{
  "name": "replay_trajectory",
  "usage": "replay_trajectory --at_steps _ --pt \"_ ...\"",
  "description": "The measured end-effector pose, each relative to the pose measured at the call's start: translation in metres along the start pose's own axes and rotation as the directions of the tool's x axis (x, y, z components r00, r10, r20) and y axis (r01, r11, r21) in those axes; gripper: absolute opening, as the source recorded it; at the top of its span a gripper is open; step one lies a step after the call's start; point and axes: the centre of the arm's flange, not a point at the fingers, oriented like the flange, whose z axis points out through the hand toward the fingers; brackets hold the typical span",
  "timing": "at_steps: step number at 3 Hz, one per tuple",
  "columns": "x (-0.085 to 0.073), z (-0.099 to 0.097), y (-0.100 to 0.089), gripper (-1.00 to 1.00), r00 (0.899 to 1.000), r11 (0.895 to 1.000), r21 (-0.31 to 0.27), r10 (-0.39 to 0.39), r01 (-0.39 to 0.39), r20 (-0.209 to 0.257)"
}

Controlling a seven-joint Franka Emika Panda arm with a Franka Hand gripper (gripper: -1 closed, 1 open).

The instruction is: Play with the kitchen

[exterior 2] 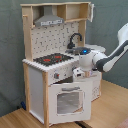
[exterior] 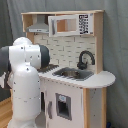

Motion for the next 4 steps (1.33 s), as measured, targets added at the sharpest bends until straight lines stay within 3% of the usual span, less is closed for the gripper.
replay_trajectory --at_steps 1,4 --pt "0.014 0.007 -0.01 -1.0 1.0 1.0 0.02 0.009 -0.008 -0.015" --pt "0.067 -0.017 -0.067 -1.0 0.992 0.993 -0.024 0.116 -0.117 -0.04"
